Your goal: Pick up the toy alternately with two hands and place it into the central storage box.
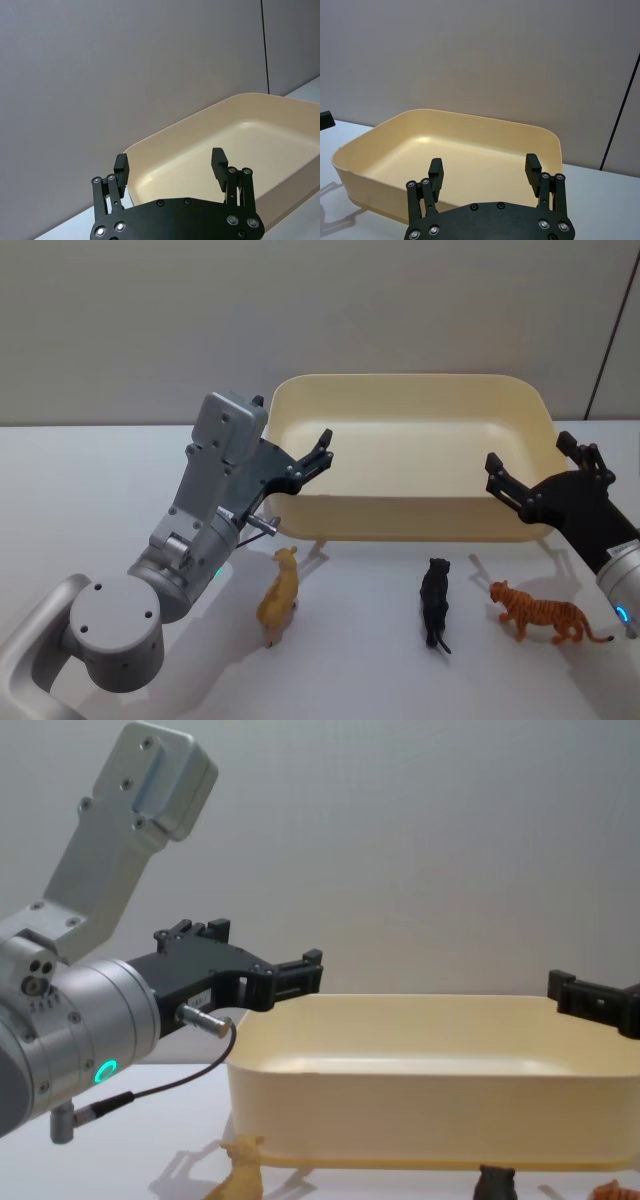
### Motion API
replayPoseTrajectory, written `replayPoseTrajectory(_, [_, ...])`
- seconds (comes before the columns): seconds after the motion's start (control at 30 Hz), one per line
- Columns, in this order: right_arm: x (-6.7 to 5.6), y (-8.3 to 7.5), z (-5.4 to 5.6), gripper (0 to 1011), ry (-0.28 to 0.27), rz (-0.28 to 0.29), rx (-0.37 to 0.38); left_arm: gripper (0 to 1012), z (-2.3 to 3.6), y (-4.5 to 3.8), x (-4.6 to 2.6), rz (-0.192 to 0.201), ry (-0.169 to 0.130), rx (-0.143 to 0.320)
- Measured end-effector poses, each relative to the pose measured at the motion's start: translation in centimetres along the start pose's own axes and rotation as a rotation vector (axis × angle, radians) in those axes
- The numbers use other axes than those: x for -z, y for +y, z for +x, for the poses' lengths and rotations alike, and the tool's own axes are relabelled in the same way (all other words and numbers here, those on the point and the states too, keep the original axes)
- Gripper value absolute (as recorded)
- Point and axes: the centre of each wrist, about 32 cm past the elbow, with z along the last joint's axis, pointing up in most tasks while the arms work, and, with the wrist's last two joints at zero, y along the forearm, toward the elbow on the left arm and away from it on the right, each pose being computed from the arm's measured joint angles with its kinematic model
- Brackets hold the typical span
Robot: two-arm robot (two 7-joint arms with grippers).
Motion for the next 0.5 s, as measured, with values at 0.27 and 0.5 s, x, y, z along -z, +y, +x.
replayPoseTrajectory(0.27, [0.00, 0.00, 0.00, 1001, 0.000, 0.000, 0.000, 1001, 0.00, 0.00, 0.00, 0.000, 0.000, 0.000])
replayPoseTrajectory(0.5, [0.00, 0.00, 0.00, 1001, 0.000, 0.000, 0.000, 1001, 0.00, 0.00, 0.00, 0.000, 0.000, 0.000])
